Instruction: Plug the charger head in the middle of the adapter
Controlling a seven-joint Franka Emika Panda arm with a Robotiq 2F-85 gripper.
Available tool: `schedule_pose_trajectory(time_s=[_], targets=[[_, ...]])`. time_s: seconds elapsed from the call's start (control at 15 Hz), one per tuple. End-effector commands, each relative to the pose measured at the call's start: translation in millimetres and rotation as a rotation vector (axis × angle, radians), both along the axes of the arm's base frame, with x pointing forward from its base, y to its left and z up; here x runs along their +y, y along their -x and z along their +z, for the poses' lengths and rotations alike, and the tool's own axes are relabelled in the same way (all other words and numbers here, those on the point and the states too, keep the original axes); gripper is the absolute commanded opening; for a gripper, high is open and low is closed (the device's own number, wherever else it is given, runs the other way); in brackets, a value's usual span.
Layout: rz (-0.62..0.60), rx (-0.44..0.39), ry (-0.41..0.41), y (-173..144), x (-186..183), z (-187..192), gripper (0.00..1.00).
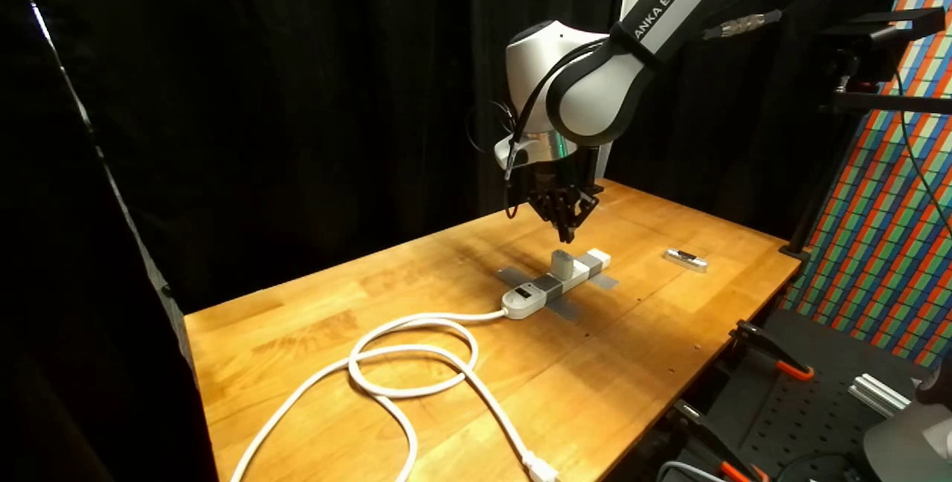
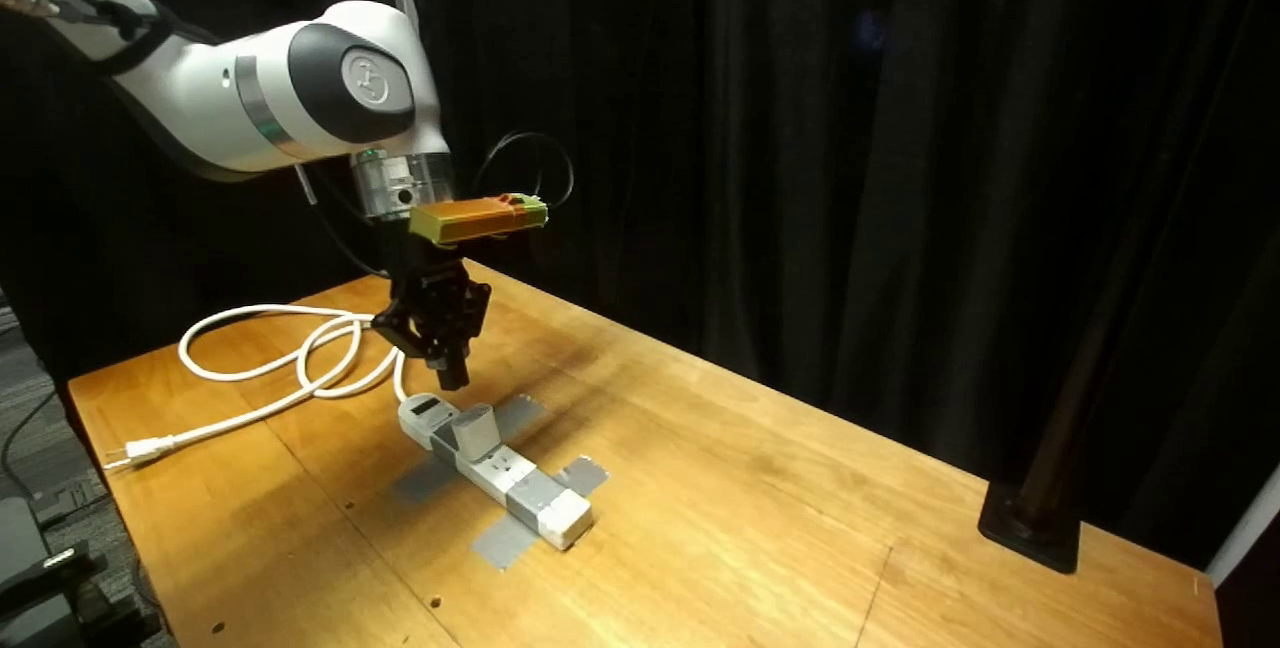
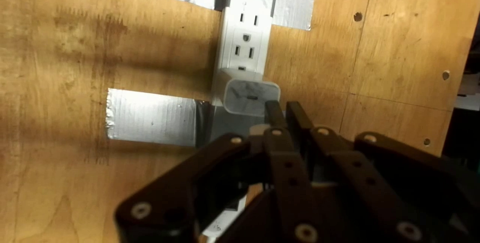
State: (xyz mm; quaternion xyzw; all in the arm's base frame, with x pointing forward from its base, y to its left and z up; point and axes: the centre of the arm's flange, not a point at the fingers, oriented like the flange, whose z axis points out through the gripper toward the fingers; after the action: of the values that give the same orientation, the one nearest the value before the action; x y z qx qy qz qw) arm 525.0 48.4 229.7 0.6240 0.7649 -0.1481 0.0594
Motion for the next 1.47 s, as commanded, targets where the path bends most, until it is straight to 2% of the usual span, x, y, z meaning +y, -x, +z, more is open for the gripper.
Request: schedule_pose_trajectory(time_s=[0.0, 0.33, 0.67, 1.07, 1.4], targets=[[0.02, -0.029, -0.036, 0, 7, 0, 0.1], [0.003, -0.072, -0.118, -4, 10, 5, 0.1], [-0.028, -0.134, -0.091, -14, -1, -4, 0.11], [-0.076, -0.093, -0.098, -13, -22, -17, 0.09], [-0.091, -0.073, -0.104, -13, -28, -28, 0.12]])
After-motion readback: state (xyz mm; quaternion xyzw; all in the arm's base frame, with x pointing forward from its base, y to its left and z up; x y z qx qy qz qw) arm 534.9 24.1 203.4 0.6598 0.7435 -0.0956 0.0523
